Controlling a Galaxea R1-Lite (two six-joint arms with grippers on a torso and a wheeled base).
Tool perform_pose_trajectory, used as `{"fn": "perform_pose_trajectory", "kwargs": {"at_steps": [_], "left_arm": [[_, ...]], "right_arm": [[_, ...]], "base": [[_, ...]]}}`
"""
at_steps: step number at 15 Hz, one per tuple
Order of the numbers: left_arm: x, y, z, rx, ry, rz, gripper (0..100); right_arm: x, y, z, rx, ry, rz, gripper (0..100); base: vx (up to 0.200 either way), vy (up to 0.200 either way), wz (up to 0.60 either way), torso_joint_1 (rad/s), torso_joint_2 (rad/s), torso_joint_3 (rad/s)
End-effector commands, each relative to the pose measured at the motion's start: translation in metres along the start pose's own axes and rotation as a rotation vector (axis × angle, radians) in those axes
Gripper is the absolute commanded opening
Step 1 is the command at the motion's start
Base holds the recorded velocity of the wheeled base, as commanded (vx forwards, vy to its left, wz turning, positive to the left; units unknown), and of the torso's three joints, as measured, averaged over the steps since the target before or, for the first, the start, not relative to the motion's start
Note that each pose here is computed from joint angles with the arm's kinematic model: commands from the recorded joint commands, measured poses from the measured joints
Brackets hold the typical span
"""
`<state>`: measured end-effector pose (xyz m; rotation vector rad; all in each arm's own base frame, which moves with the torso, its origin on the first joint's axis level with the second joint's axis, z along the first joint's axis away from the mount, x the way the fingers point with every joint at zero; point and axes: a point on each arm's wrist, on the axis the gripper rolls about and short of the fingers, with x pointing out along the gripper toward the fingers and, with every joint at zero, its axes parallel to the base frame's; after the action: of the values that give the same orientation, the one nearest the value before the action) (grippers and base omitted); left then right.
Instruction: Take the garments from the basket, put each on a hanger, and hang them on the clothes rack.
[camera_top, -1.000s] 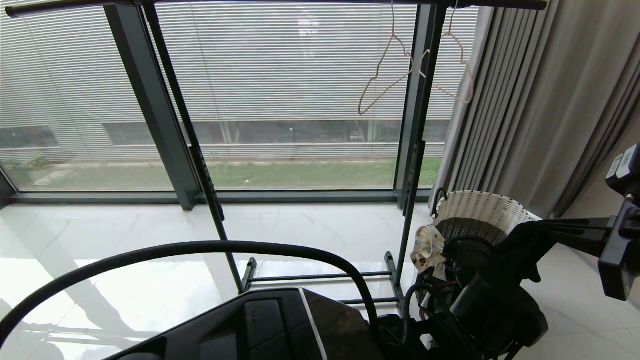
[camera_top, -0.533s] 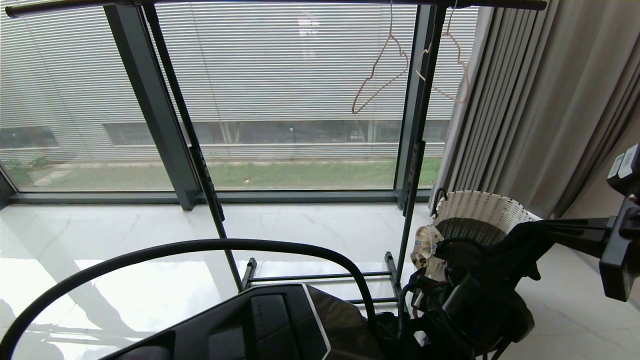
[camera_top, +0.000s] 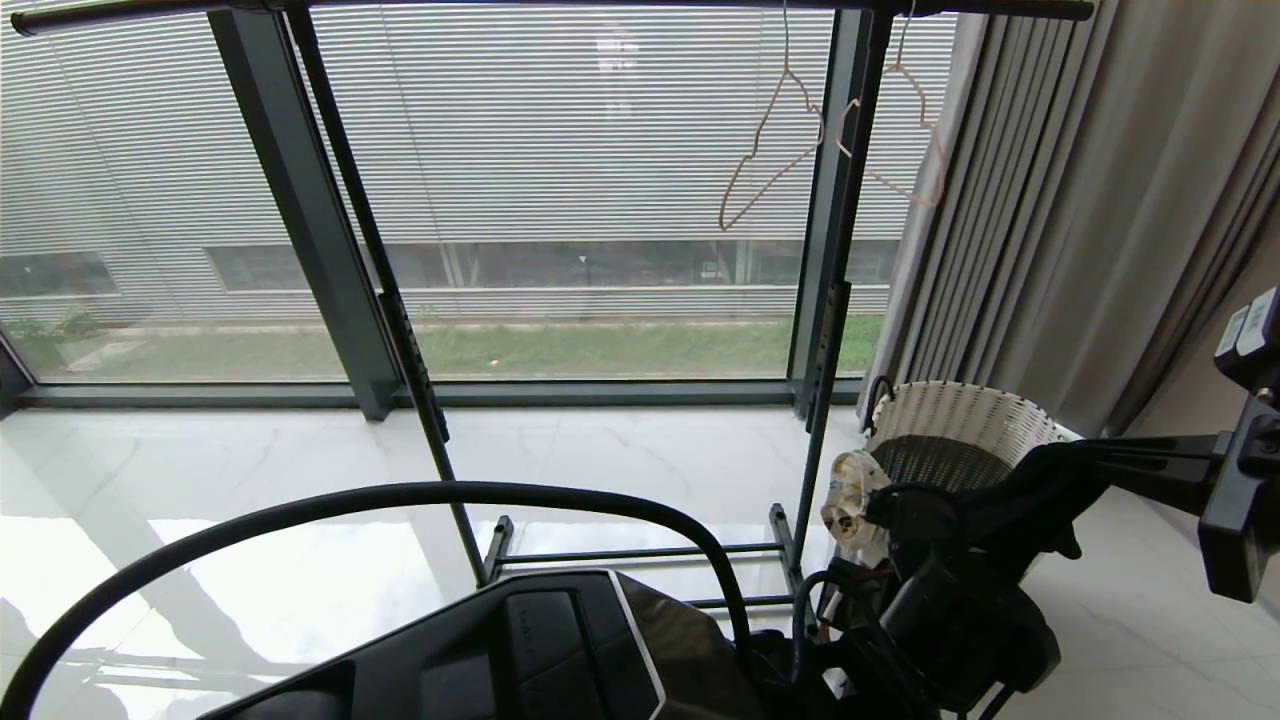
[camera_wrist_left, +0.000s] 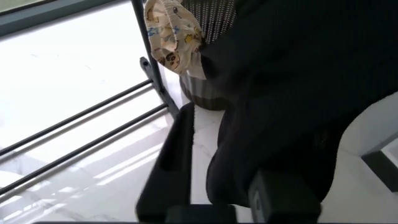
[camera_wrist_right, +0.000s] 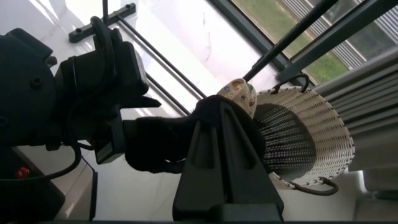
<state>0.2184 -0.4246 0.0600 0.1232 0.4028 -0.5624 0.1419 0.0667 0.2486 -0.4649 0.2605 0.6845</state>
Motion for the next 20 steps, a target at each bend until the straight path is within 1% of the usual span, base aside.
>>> {"fn": "perform_pose_trajectory", "kwargs": {"at_steps": [1,3,5,6,7,8,9,10,11,12,13,15,17,18,19,20], "left_arm": [[0.0,0.0,0.0,-0.002,-0.002,0.001,0],[0.0,0.001,-0.002,0.002,0.002,0.013,0],[0.0,0.004,-0.003,-0.01,-0.012,0.053,0],[-0.003,0.013,0.001,-0.053,-0.029,0.071,0],[-0.013,0.015,0.014,-0.15,-0.055,0.063,0],[-0.025,0.019,0.025,-0.218,-0.069,0.057,0],[-0.044,0.028,0.035,-0.249,-0.07,0.056,0],[-0.069,0.038,0.044,-0.266,-0.076,0.04,0],[-0.095,0.051,0.049,-0.275,-0.067,0.007,0],[-0.123,0.064,0.05,-0.28,-0.052,-0.038,0],[-0.149,0.077,0.051,-0.286,-0.05,-0.075,0],[-0.186,0.098,0.048,-0.289,-0.054,-0.093,0],[-0.211,0.112,0.046,-0.289,-0.053,-0.091,0],[-0.223,0.121,0.052,-0.299,-0.068,-0.083,0],[-0.234,0.129,0.057,-0.294,-0.073,-0.073,0],[-0.242,0.134,0.057,-0.269,-0.057,-0.062,0]], "right_arm": [[0.0,0.0,-0.001,0.0,0.002,0.0,0],[0.004,0.001,-0.006,0.016,0.026,0.005,0],[0.007,0.001,-0.008,0.052,0.041,0.011,0],[0.009,0.001,-0.009,0.058,0.045,0.011,0],[0.012,0.001,-0.011,0.059,0.049,0.012,0],[0.016,0.001,-0.012,0.055,0.04,0.009,0],[0.021,0.0,-0.013,0.052,0.028,0.004,0],[0.024,-0.001,-0.012,0.048,0.01,-0.004,0],[0.028,-0.001,-0.013,0.044,-0.005,-0.006,0],[0.03,-0.001,-0.012,0.037,-0.032,0.007,0],[0.03,0.0,-0.011,0.029,-0.063,0.031,0],[0.03,0.003,-0.006,0.013,-0.11,0.074,0],[0.034,0.011,-0.001,-0.006,-0.13,0.117,0],[0.035,0.016,0.002,-0.019,-0.139,0.144,0],[0.038,0.021,0.004,-0.03,-0.145,0.168,0],[0.039,0.023,0.006,-0.036,-0.153,0.177,0]], "base": [[0.0,0.0,0.0,0.0,0.0,0.0],[0.0,0.0,0.0,0.0,0.0,0.0],[0.0,0.0,0.0,0.0,0.0,0.0],[0.0,0.0,0.0,0.0,0.0,0.0],[0.0,0.0,0.0,0.0,0.0,0.0],[0.0,0.0,0.0,0.0,0.0,0.0],[0.0,0.0,0.0,0.0,0.0,0.0],[0.0,0.0,0.0,0.0,0.0,0.0],[0.0,0.0,0.0,0.0,0.0,0.0],[0.0,0.0,0.0,0.0,0.0,0.0],[0.0,0.0,0.0,0.0,0.0,0.0],[0.0,0.0,0.0,0.0,0.0,0.0],[0.0,0.0,0.0,0.0,0.0,0.0],[0.0,0.0,0.0,0.0,0.0,0.0],[0.0,0.0,0.0,0.0,0.0,0.0],[0.0,0.0,0.0,0.0,0.0,0.0]]}}
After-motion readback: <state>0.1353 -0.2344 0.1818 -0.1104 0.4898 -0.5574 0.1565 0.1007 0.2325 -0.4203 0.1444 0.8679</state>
